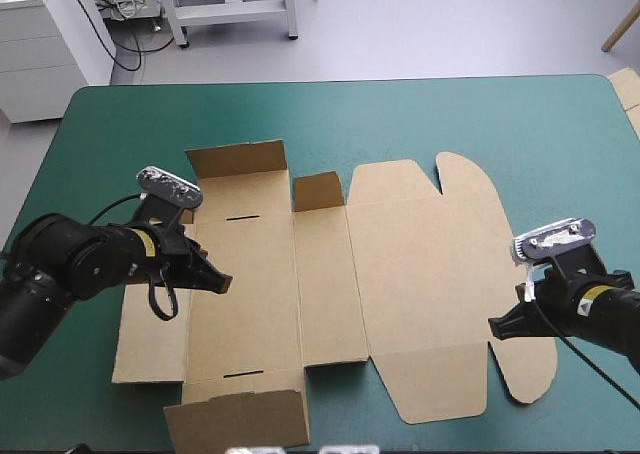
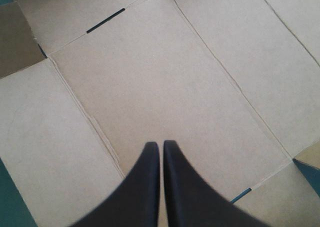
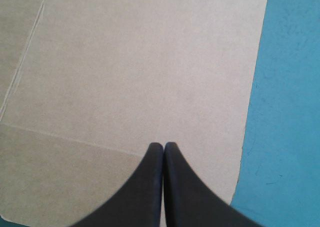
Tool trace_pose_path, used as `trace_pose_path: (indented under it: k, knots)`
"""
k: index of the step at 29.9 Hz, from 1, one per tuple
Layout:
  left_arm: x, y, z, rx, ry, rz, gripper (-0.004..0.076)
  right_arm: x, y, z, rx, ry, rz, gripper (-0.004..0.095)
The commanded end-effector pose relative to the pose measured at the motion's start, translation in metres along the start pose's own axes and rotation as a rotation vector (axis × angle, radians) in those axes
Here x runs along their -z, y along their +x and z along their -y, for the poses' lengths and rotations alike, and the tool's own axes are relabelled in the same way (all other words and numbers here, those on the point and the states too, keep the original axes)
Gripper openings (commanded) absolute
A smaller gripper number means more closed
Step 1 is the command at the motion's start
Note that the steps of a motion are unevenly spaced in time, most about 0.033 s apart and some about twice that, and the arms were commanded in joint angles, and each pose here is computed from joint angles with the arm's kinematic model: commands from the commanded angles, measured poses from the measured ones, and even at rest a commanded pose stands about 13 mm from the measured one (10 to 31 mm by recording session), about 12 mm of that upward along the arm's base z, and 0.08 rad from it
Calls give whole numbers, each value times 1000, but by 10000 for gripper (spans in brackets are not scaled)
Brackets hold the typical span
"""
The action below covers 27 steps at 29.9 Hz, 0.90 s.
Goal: Fold the box
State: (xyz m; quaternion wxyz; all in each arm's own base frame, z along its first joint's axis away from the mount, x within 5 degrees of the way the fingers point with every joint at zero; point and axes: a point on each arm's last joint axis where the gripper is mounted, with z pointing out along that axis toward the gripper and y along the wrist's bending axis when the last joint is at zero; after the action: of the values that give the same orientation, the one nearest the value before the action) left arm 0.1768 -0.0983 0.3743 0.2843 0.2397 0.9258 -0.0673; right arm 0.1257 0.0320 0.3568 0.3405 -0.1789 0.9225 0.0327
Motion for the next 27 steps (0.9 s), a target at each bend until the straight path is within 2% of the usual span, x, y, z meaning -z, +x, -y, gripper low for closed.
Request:
trace_pose_path:
  k: [1, 6, 10, 12, 19, 27]
  knots:
    - [0, -15, 0, -6, 11, 43, 13, 17, -3, 0, 0, 16, 103, -21]
    - [-19, -20, -29, 96, 54, -5, 13, 19, 0, -1, 1, 15, 92, -21]
    - [-23, -15, -69, 219, 133, -3, 13, 19, 1, -1, 1, 15, 87, -21]
    - [-20, -9, -90, 291, 127, 15, 13, 19, 1, -1, 1, 15, 87, -21]
    - [6, 23, -149, 524, 91, 95, 13, 19, 1, 0, 22, 23, 88, -21]
    - [42, 60, -196, 785, 22, 286, 13, 19, 1, 1, 54, 32, 83, -21]
